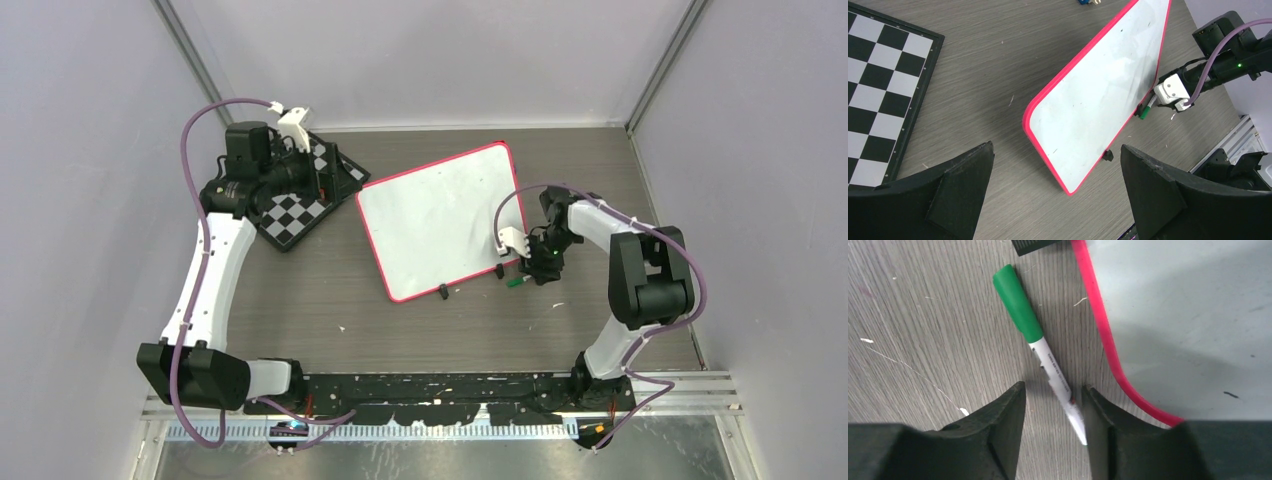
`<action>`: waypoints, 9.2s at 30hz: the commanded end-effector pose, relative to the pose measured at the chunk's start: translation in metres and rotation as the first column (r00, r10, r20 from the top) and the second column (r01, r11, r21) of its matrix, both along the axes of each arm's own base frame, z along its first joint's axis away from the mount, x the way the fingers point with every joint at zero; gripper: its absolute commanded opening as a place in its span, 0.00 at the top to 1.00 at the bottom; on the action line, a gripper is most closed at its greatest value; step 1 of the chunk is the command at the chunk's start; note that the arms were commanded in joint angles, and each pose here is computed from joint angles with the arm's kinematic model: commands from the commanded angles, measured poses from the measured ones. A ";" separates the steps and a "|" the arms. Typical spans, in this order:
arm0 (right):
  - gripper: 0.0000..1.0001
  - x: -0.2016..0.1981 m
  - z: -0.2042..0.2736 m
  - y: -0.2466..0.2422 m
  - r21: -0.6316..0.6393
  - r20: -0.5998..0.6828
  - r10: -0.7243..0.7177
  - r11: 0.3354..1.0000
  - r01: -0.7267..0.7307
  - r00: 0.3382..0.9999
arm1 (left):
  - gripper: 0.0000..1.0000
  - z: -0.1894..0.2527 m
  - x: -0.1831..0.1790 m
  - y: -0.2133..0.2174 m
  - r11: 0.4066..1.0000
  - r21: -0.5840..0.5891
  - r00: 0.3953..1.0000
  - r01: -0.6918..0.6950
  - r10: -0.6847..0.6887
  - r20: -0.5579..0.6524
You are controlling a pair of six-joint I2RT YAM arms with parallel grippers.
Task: Write a sentence on the whiteboard
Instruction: Pick up the whiteboard marker from the center of the board, then pass from the right arm to the left, then open the pen cap from the whiteboard marker, then place the pen cap at the center of the board.
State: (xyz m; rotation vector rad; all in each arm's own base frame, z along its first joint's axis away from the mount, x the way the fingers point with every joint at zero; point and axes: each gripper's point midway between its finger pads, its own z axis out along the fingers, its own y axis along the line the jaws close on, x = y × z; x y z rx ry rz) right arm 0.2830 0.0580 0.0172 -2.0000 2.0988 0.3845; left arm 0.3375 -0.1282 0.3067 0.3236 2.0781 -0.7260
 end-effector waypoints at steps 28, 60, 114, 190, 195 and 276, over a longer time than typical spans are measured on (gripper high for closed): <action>1.00 -0.064 0.187 0.121 0.383 -0.269 -0.419 0.780 0.495 0.867 | 0.00 -0.011 -0.078 -0.068 0.818 0.287 0.841 0.499 -0.536 0.066; 1.00 -0.106 0.226 0.157 0.284 -0.668 -0.400 0.641 0.713 0.627 | 0.00 -0.040 -0.110 -0.104 0.710 0.334 0.723 0.620 -0.682 0.108; 0.50 -0.153 0.269 0.190 0.303 -0.762 -0.182 0.747 0.591 0.621 | 1.00 -0.023 -0.173 -0.184 0.251 0.795 0.153 0.552 -0.968 0.199; 0.51 -0.122 0.317 0.215 0.435 -0.737 -0.164 0.628 0.646 0.656 | 1.00 -0.016 -0.160 -0.168 0.489 0.130 0.494 0.862 -0.869 -0.010; 0.56 -0.118 0.317 0.217 0.437 -0.733 -0.175 0.620 0.651 0.658 | 1.00 -0.012 -0.160 -0.173 0.500 0.113 0.504 0.858 -0.864 -0.006; 1.00 -0.060 0.237 0.125 0.338 -0.664 -0.506 0.453 0.825 0.550 | 0.89 -0.284 -0.103 0.101 0.573 0.599 0.828 0.559 -0.419 -0.372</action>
